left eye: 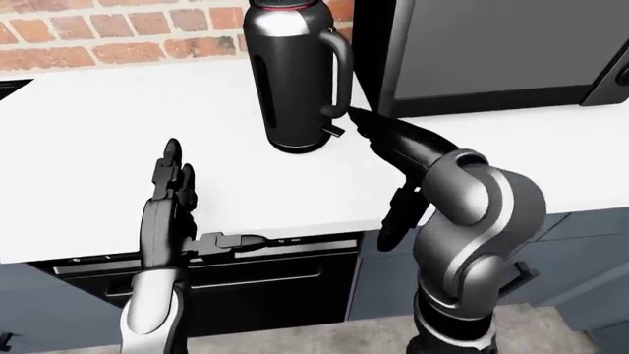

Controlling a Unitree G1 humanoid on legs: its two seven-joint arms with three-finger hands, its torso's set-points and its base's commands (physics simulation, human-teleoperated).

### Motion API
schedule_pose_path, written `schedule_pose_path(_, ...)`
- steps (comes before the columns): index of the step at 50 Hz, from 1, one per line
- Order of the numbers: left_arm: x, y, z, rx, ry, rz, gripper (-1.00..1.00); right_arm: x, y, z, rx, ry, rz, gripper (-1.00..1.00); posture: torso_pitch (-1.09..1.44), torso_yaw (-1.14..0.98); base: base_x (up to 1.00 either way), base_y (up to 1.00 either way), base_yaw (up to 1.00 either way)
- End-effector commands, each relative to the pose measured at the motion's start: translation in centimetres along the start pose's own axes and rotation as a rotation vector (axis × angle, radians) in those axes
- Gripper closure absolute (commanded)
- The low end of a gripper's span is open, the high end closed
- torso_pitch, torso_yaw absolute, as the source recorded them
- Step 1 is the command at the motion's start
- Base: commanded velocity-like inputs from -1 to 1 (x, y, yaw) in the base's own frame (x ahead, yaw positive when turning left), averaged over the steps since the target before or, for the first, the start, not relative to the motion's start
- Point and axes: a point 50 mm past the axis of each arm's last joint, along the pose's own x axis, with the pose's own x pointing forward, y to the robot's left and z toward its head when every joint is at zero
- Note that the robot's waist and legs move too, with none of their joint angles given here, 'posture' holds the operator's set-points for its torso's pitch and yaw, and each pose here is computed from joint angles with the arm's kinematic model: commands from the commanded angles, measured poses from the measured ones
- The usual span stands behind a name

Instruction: Press down the lever to turn on the electric kettle.

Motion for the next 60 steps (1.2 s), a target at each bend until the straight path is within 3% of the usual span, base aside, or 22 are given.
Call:
schedule_pose_path(1,0.0,0.0,1.5,0.006,-0.085,0.001,-1.0,-0.4,-0.9,0.6,-0.028,-0.012,-0.061,-1.0,0.0,0.0,0.0,0.0,0.0)
schedule_pose_path(8,-0.1,0.1,1.5,0.005,-0.085,0.002,-1.0,-0.4,-0.1,0.4,-0.073,0.021,-0.049,-1.0,0.0,0.0,0.0,0.0,0.0)
schedule_pose_path(19,-0.1,0.1,1.5,0.006,-0.084,0.004,-1.0,0.4,-0.5,0.7,-0.139,0.062,-0.024,-1.0,0.0,0.0,0.0,0.0,0.0)
schedule_pose_path(27,-0.1,0.1,1.4,0.006,-0.084,0.004,-1.0,0.8,-0.2,1.4,-0.202,0.071,0.031,-1.0,0.0,0.0,0.0,0.0,0.0)
schedule_pose_path(39,-0.1,0.1,1.4,0.005,-0.084,0.005,-1.0,1.6,-0.1,1.9,-0.248,0.09,0.083,-1.0,0.0,0.0,0.0,0.0,0.0)
schedule_pose_path(52,-0.1,0.1,1.6,0.004,-0.086,0.005,-1.0,2.1,-2.2,2.4,-0.284,0.114,0.112,-1.0,0.0,0.0,0.0,0.0,0.0)
schedule_pose_path(60,0.0,0.3,1.6,0.002,-0.088,0.01,-1.0,3.0,-1.8,2.4,-0.296,0.122,0.152,-1.0,0.0,0.0,0.0,0.0,0.0)
